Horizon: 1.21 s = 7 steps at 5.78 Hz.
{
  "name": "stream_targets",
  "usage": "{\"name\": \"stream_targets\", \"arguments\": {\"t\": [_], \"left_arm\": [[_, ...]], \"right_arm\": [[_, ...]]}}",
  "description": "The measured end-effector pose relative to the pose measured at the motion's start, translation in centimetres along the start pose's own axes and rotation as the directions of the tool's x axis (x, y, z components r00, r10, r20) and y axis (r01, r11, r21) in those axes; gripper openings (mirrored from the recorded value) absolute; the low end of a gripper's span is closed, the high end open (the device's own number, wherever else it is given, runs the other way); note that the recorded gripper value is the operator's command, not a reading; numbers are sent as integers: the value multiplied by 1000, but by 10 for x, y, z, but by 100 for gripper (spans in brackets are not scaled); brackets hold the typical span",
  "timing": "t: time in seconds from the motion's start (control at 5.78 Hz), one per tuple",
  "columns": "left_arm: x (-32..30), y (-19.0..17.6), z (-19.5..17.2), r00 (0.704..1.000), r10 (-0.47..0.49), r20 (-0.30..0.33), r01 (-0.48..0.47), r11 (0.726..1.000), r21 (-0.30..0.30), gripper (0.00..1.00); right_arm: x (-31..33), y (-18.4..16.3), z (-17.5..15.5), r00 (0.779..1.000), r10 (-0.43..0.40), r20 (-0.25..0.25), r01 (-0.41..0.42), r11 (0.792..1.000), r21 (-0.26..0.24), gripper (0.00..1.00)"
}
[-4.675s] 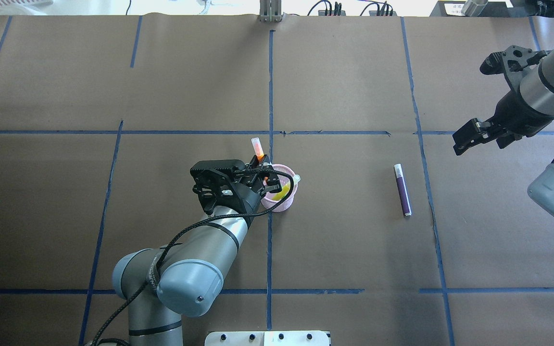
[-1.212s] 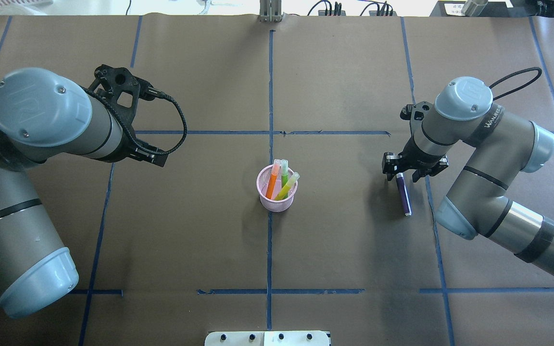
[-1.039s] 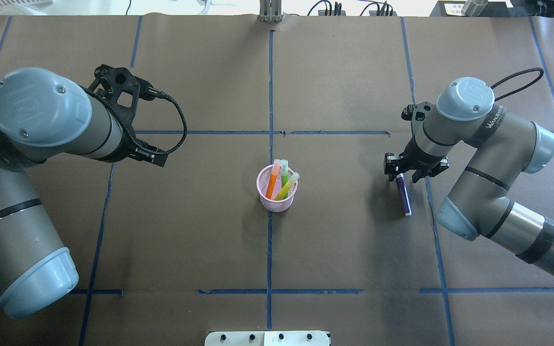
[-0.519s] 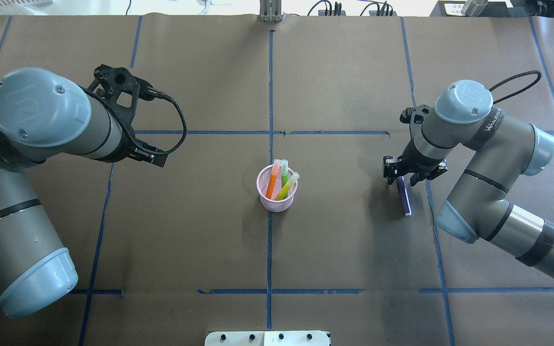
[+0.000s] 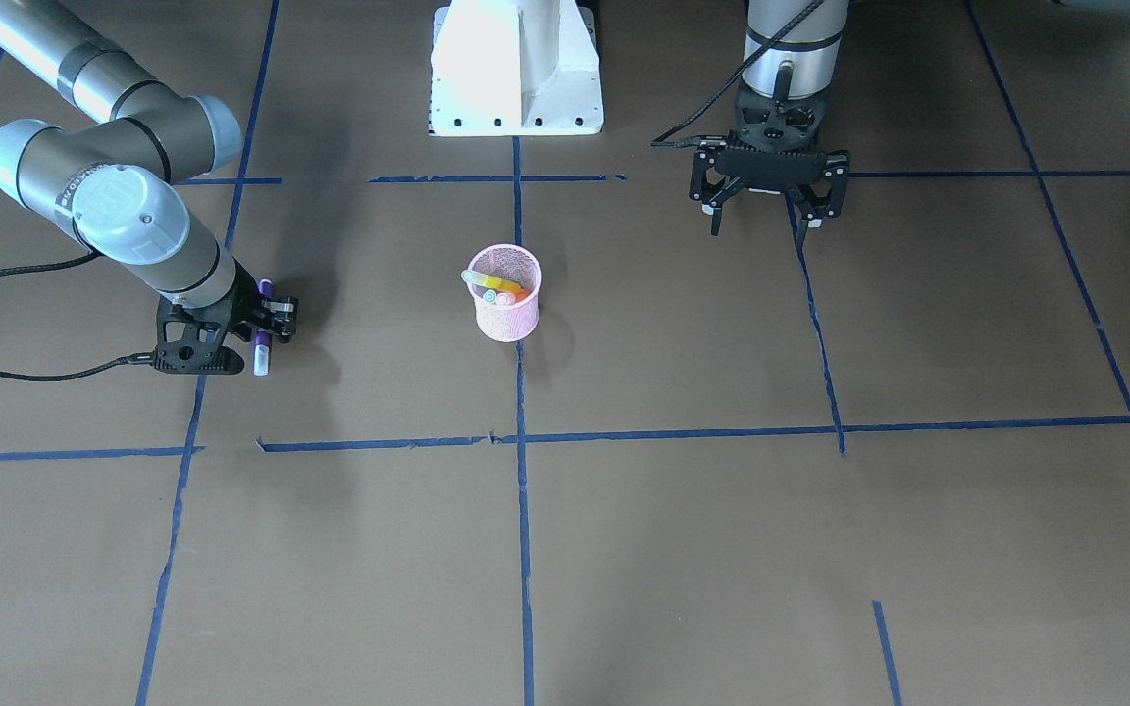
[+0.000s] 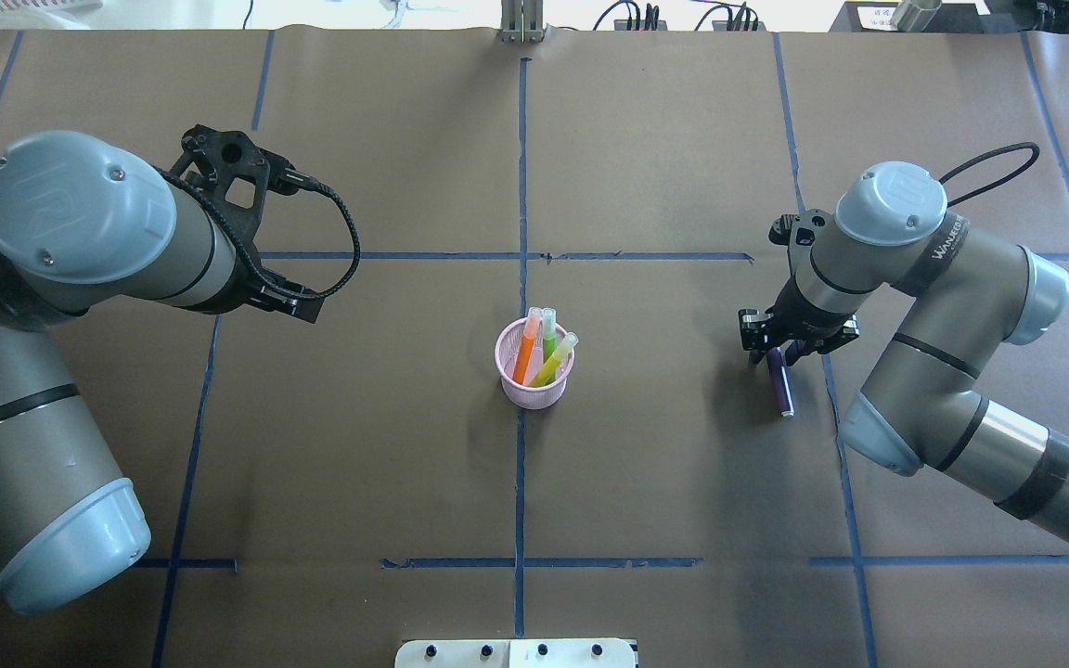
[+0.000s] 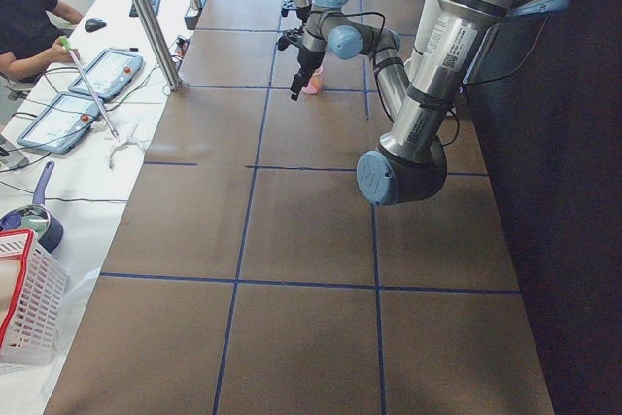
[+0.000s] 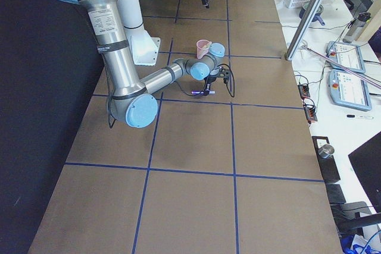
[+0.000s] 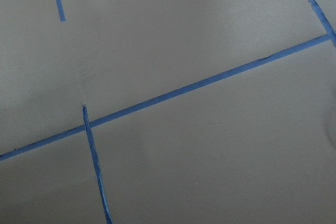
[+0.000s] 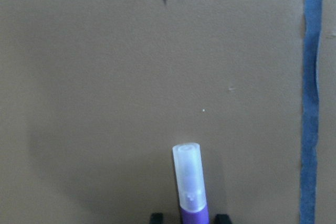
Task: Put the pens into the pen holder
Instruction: 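Close the right gripper on the purple marker's end, then lift the purple marker with the right gripper and carry it over the pink cup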
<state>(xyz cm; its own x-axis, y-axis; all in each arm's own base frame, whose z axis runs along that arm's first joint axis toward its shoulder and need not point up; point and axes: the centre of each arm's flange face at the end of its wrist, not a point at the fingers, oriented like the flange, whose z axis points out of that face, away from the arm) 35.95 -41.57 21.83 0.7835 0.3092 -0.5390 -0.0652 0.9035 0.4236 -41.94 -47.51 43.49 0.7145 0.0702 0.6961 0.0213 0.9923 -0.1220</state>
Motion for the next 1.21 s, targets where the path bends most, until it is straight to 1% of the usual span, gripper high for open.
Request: {"name": "stream_targets", "arguments": {"t": [0.35, 0.52, 0.69, 0.87, 1.04, 1.21], "left_arm": [[0, 0, 0, 1000, 2, 0, -2, 1000, 0, 92], [0, 0, 0, 1000, 2, 0, -2, 1000, 1, 91], [0, 0, 0, 1000, 2, 1, -2, 1000, 1, 91], [-4, 2, 3, 1000, 10, 8, -10, 1000, -6, 91], [-10, 8, 10, 999, 38, 22, -37, 999, -25, 91], [-21, 13, 18, 997, 73, 39, -71, 996, -47, 91]], "right_arm": [[0, 1, -1, 1000, -2, 3, 2, 1000, -2, 0], [-3, 4, -7, 1000, -8, 12, 8, 1000, 3, 0], [-11, 11, -24, 999, -22, 36, 21, 1000, 22, 0], [-28, 23, -47, 997, -22, 71, 17, 998, 64, 0], [-60, 44, -75, 993, -8, 119, -8, 991, 132, 0], [-99, 69, -104, 983, 12, 186, -51, 977, 205, 0]]}}
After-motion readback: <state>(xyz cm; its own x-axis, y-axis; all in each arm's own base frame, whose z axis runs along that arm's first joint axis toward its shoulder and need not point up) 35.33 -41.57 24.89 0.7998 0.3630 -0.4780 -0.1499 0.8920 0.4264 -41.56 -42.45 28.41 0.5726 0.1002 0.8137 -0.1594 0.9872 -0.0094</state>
